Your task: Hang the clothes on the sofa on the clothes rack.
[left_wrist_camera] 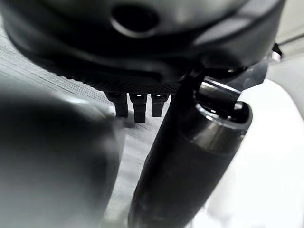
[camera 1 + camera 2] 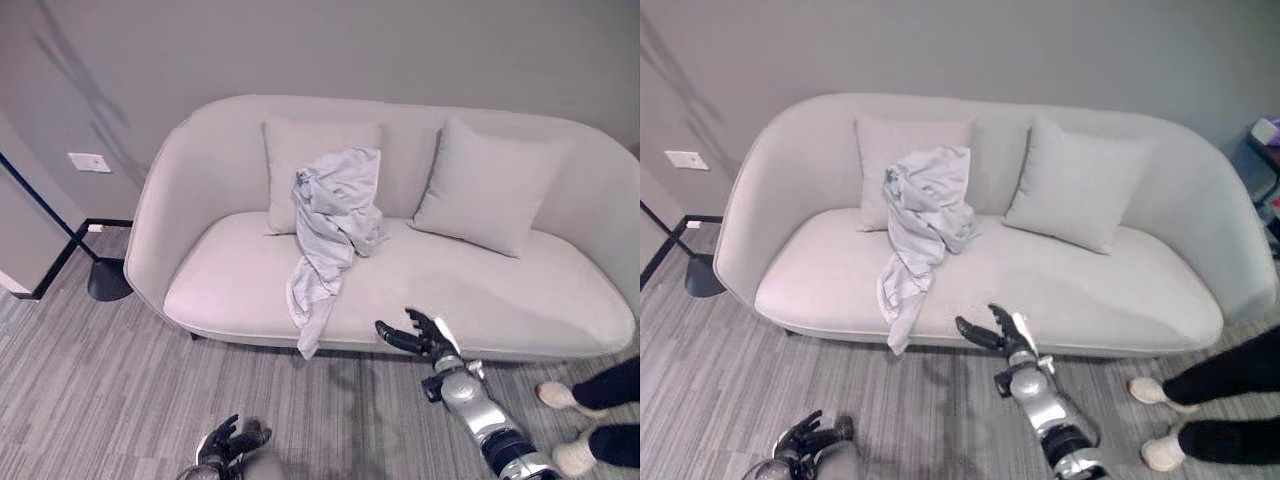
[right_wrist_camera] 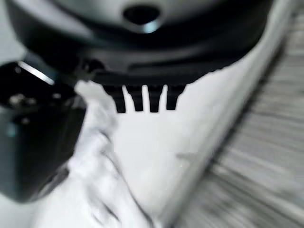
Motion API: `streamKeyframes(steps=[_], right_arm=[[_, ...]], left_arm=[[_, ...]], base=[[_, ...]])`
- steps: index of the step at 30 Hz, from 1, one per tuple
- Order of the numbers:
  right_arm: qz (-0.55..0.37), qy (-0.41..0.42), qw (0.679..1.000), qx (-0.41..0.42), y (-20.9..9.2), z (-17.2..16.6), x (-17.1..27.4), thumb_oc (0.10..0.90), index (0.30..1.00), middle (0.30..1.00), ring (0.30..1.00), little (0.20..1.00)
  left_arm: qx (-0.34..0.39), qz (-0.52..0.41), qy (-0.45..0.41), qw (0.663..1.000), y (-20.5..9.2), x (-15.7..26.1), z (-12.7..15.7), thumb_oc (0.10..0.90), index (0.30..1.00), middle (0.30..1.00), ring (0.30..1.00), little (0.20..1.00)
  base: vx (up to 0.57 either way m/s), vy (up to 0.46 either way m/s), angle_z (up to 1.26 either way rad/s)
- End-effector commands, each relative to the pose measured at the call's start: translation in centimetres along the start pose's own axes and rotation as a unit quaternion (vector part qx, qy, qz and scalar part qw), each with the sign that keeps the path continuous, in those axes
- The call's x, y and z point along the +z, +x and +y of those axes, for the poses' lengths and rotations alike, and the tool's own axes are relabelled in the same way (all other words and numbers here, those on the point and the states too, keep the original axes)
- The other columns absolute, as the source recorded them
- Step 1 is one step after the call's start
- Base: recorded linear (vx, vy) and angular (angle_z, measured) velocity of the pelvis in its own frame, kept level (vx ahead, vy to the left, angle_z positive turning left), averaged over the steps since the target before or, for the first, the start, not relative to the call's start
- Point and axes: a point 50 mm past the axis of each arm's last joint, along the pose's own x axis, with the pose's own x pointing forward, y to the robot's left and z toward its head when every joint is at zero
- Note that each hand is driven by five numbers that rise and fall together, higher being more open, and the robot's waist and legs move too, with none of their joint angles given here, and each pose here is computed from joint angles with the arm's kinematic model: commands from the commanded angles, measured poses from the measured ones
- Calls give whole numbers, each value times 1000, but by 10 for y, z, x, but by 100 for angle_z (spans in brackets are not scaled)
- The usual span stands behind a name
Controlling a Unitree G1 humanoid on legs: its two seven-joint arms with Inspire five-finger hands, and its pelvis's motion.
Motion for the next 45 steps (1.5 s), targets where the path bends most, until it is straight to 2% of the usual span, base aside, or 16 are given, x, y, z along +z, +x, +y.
streamKeyframes(steps=[1, 4, 6, 11, 18, 24, 26, 34, 41, 45], right_arm=[[-88, 43, 994, -44, 10, -27, 51, 800, 900, 900, 900, 900], [-33, 35, 999, -17, 14, -4, 35, 800, 900, 900, 900, 900], [-22, 30, 999, -15, 14, 0, 32, 800, 900, 900, 900, 900], [98, 59, 991, -75, 17, -4, 2, 800, 900, 900, 900, 900], [169, 69, 982, -50, 12, -17, -26, 800, 900, 900, 900, 900], [160, 79, 984, -5, 9, 6, -27, 800, 900, 900, 900, 900], [143, 56, 988, 14, 10, 15, -21, 800, 900, 900, 900, 900], [95, 57, 994, 5, 18, 13, 5, 800, 900, 900, 900, 900], [48, 109, 992, 47, 8, 37, 5, 800, 900, 900, 900, 900], [2, 103, 992, 69, 1, 41, 9, 800, 900, 900, 900, 900]], left_arm=[[11, 71, 52, 996, -10, -41, 11, 800, 900, 900, 900, 900], [16, 57, 87, 994, -7, -29, 21, 800, 900, 900, 900, 900], [16, 53, 92, 994, -6, -25, 21, 800, 900, 900, 900, 900], [-27, 17, 163, 986, 1, -2, -8, 800, 900, 900, 900, 900], [-101, -13, 263, 959, 1, 6, -31, 800, 900, 900, 900, 900], [-107, -10, 286, 952, 1, 4, -31, 800, 900, 900, 900, 900], [-109, -19, 293, 950, 1, 8, -34, 800, 900, 900, 900, 900], [-116, -27, 294, 948, 0, 8, -46, 800, 900, 900, 900, 900], [-80, 3, 283, 956, 0, -4, -29, 800, 900, 900, 900, 900], [-60, 20, 265, 962, 0, -10, -17, 800, 900, 900, 900, 900]], base=[[303, 383, -22], [181, 225, 35], [129, 188, 81], [42, 156, 76], [-52, 2, 61], [10, -11, 6], [22, 7, 4], [2, 11, -4], [28, -26, -26], [-30, 19, -37]])
